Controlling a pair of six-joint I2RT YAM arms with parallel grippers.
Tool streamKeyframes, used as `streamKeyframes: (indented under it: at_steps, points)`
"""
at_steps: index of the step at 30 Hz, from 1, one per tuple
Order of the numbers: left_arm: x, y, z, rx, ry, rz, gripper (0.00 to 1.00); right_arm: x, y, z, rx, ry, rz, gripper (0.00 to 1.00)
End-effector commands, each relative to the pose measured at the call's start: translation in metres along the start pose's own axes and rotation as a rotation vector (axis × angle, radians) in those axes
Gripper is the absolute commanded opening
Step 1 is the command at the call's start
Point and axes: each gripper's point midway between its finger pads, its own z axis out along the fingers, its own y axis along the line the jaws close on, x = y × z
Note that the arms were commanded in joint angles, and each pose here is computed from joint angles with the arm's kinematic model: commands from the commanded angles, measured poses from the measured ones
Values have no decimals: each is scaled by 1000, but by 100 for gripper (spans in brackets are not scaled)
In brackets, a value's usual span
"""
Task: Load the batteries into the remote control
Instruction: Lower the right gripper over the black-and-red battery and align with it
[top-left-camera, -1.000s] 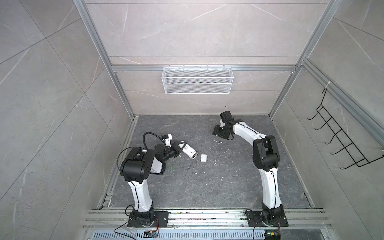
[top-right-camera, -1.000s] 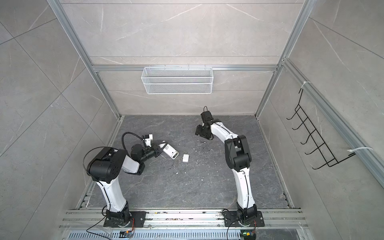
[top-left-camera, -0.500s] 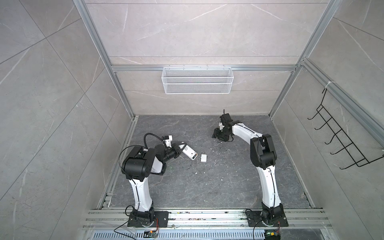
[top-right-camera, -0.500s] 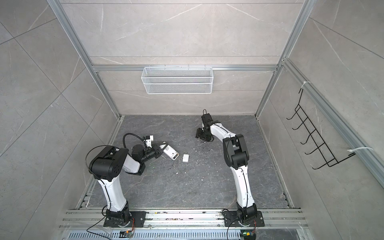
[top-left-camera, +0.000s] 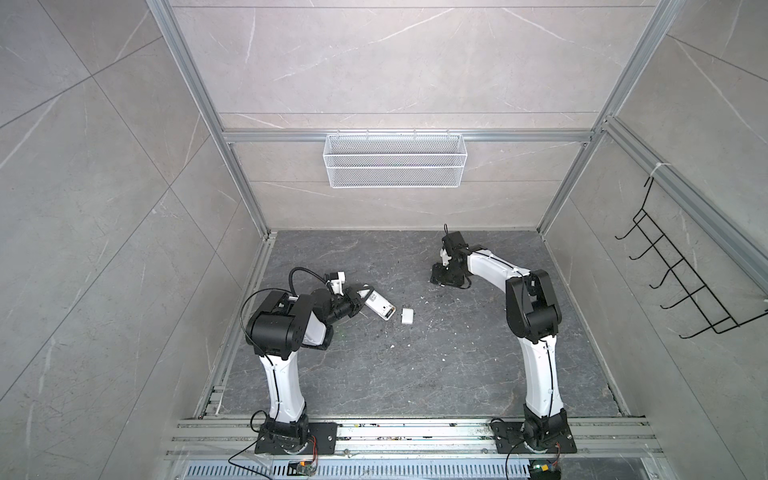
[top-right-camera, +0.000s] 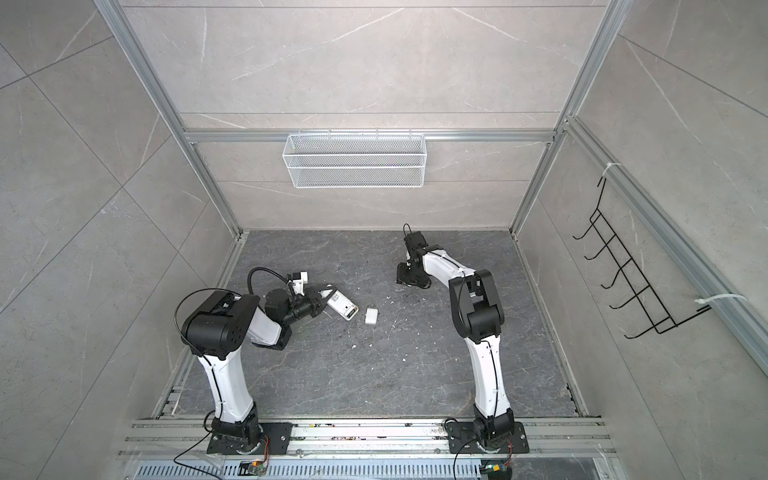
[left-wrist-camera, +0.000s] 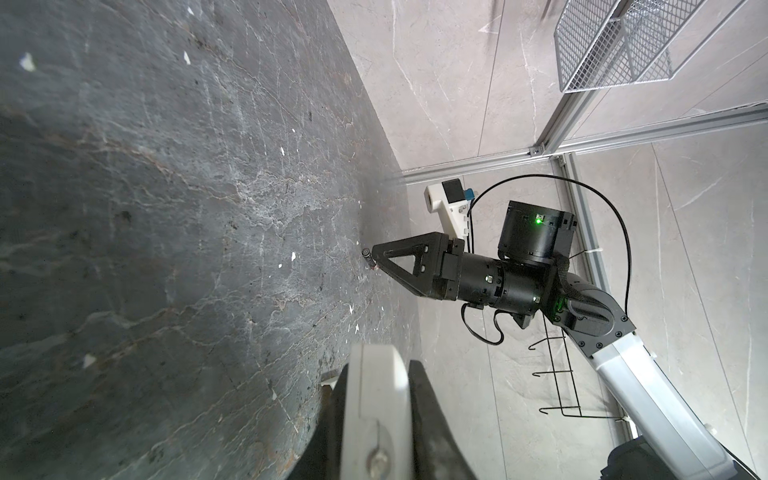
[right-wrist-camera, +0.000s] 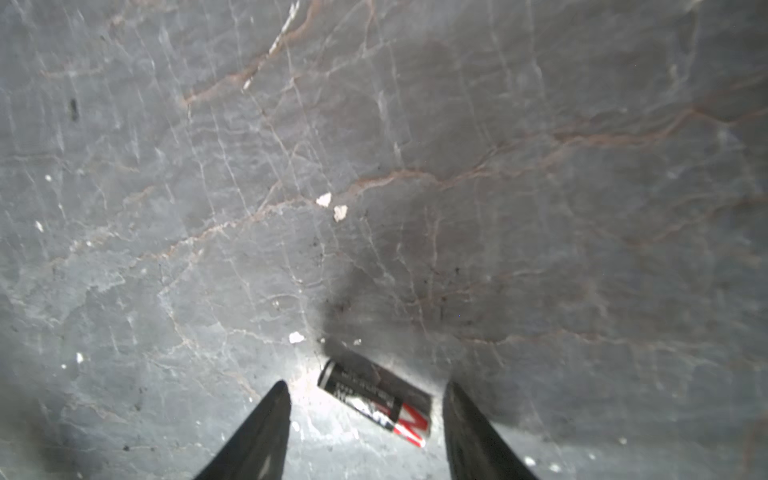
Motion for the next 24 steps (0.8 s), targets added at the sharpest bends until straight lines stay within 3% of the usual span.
streamKeyframes:
  at_steps: [1, 16, 24]
  points:
    - [-7, -16, 3, 64, 3, 48, 4, 19, -3, -2, 41, 51, -51, 58]
    - [-6, -15, 4, 63, 7, 39, 4, 29, -1, 5, 57, 75, -85, 48]
    - [-5, -13, 4, 59, 10, 29, 4, 32, 5, 10, 55, 80, -91, 36]
